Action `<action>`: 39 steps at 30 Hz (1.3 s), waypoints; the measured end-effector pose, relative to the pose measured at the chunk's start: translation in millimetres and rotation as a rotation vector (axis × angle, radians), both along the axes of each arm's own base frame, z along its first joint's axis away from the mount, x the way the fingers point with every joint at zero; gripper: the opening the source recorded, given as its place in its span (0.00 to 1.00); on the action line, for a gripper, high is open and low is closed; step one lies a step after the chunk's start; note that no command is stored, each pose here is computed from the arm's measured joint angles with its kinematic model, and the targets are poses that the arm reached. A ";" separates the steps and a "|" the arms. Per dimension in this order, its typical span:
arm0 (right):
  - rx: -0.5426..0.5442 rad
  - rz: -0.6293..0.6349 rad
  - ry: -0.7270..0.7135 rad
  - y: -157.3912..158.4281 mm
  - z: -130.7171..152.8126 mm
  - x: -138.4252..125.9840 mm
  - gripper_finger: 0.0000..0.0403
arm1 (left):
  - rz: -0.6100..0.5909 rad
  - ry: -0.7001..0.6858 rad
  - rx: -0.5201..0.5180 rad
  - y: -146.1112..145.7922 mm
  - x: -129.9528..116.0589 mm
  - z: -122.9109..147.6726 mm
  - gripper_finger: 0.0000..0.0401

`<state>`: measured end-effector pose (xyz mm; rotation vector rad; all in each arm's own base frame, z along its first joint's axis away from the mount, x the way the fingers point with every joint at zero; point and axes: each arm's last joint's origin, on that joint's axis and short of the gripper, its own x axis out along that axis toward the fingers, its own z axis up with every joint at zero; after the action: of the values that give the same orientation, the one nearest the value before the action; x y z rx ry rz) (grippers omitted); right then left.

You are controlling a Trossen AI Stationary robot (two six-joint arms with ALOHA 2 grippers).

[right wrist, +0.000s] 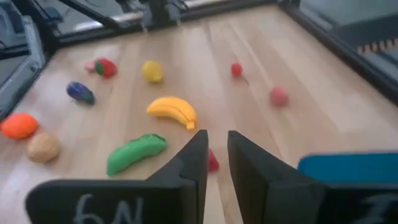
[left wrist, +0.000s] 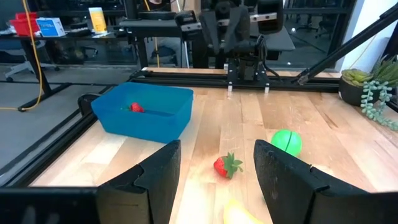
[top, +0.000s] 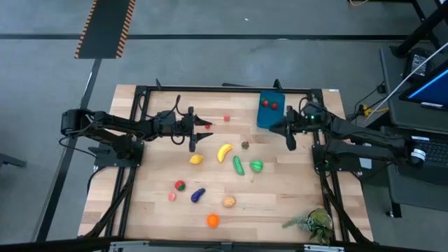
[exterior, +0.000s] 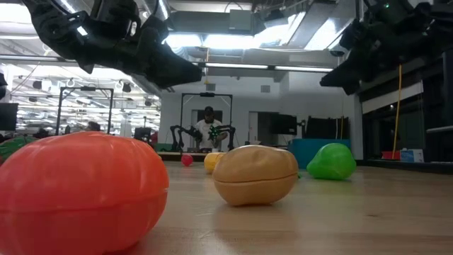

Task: Pick and placing Produce into tupperware
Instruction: Put the green pear into the blue bin

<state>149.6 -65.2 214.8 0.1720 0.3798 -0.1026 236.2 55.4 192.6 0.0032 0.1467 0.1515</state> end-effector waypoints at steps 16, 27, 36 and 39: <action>-0.014 -0.060 0.052 -3.7 -7.4 4.0 0.16 | 0.000 0.022 -0.005 -0.1 -0.3 -2.1 0.49; 0.010 -0.071 0.049 -3.7 -7.4 4.0 0.16 | 0.001 0.043 -0.009 0.1 -0.8 -4.2 0.49; 0.000 -0.070 0.031 -4.1 -5.7 4.8 0.16 | 0.001 0.040 -0.009 0.1 -0.7 -3.9 0.49; -0.002 -0.070 0.029 -4.2 -5.4 4.9 0.16 | 0.001 0.040 -0.008 0.1 -0.7 -3.9 0.49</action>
<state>154.5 -69.4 209.4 0.1823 0.4024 -0.1742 235.5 55.6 188.7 -0.0020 0.1870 0.1521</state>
